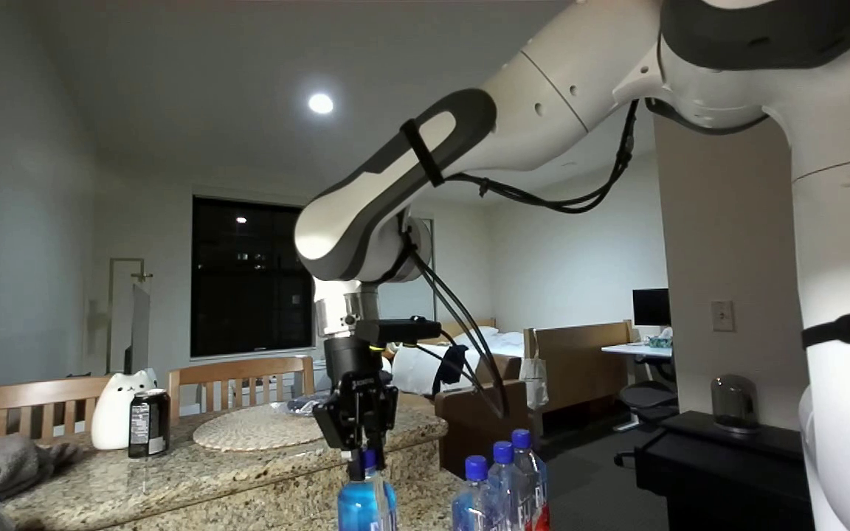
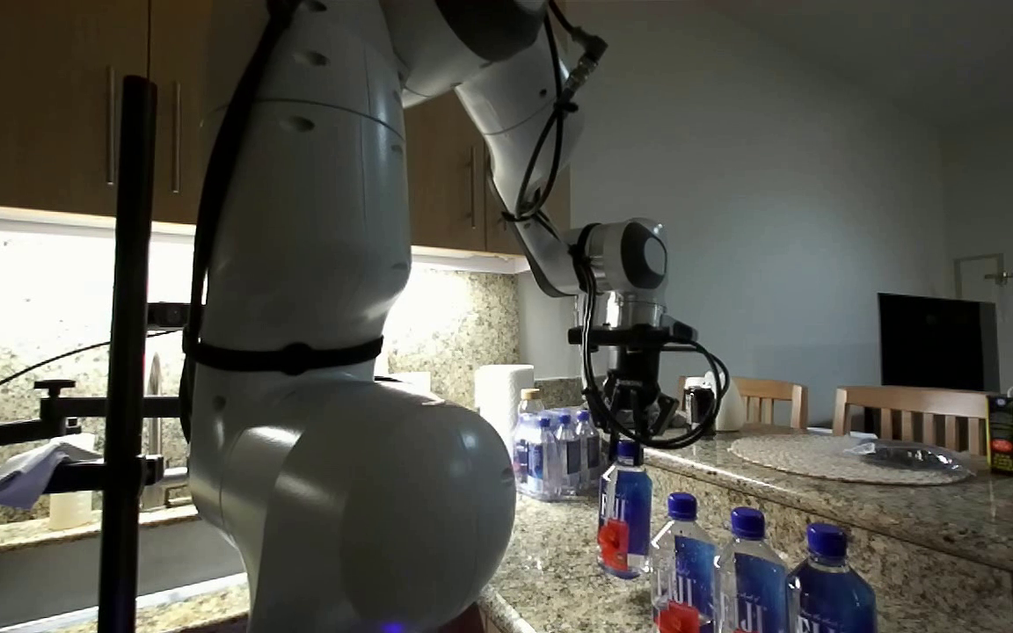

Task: Move the water bottles forward

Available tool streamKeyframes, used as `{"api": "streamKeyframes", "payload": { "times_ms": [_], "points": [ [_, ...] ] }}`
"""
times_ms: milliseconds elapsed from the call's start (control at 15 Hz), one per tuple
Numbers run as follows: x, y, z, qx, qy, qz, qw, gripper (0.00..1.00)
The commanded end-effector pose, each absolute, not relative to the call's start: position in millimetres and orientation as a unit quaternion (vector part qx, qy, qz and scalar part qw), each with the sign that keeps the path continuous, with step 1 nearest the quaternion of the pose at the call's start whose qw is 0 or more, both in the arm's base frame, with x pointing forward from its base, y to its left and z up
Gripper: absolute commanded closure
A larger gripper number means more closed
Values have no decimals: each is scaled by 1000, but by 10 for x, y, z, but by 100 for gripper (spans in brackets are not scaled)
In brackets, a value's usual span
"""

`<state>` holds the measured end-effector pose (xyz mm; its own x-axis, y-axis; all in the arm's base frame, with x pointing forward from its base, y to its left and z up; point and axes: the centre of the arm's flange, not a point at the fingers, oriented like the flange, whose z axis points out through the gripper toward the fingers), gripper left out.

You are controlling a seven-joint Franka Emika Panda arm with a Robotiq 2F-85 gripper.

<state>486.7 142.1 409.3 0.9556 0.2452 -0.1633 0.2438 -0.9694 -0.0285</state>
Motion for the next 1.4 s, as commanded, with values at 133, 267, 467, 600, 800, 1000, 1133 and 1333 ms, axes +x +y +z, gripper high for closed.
{"api": "streamKeyframes", "payload": {
  "times_ms": [133,267,467,600,800,1000,1133,1333],
  "points": [
    [4580,1390,4044,-986,-146,75,-5,86],
    [4527,1370,4020,-987,-145,69,-13,86],
    [4457,1311,4057,-989,-138,55,-20,86],
    [4399,1287,4115,-989,-137,52,-22,86],
    [4286,1275,4214,-989,-137,51,-23,86],
    [4180,1224,4256,-989,-137,56,-29,86],
    [4105,1174,4261,-988,-135,63,-31,86],
    [4043,1065,4266,-988,-131,74,-27,86]
  ]
}}
